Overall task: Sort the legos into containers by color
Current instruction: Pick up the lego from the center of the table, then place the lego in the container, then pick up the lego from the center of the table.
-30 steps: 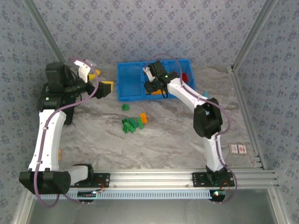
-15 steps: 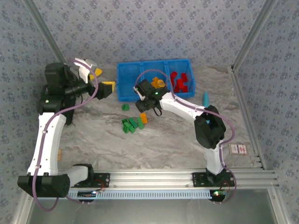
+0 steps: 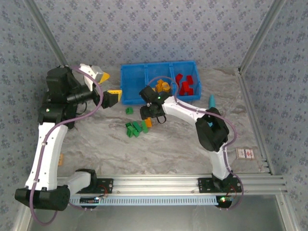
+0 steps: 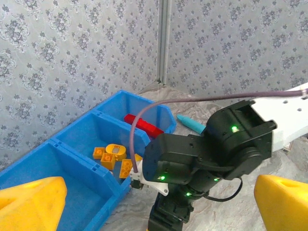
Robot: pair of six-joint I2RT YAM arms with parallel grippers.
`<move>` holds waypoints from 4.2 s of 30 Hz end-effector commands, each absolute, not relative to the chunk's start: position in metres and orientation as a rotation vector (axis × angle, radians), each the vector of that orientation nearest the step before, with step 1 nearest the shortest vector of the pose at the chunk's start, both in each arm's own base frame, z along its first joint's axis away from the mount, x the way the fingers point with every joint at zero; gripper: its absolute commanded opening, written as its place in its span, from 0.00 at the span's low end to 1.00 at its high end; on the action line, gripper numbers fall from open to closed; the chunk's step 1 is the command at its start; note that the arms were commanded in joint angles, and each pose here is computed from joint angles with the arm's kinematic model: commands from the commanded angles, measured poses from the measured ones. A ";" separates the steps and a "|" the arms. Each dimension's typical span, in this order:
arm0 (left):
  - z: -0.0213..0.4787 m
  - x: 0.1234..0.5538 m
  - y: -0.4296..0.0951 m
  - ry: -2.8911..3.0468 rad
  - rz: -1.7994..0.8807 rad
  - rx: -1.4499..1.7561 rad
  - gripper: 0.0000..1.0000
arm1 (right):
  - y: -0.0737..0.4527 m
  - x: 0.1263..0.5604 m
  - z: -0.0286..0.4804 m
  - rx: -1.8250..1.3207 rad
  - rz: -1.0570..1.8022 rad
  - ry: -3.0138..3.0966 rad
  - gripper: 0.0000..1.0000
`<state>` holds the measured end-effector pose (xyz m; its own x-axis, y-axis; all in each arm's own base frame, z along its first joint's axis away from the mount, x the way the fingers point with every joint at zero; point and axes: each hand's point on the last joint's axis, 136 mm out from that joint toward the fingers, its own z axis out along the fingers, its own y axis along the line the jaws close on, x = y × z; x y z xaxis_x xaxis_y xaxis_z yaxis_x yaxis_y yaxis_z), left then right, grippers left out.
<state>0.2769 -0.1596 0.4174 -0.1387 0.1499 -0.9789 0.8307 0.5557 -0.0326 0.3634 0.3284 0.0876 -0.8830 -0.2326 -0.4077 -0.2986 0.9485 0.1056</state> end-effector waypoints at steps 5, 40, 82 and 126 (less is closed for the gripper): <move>0.427 0.262 -0.162 1.582 -0.705 0.889 1.00 | 0.323 0.365 0.066 -0.238 0.235 2.766 0.73; 0.424 0.264 -0.158 1.594 -0.656 0.886 1.00 | 0.317 0.347 0.010 -0.243 0.187 2.881 0.27; 0.336 0.367 -0.139 1.969 -0.509 0.635 1.00 | 0.272 0.547 0.139 -0.246 0.213 2.458 0.52; 0.039 0.440 -0.166 2.628 -0.141 0.054 0.66 | 0.192 0.329 0.261 -0.474 0.447 2.171 0.68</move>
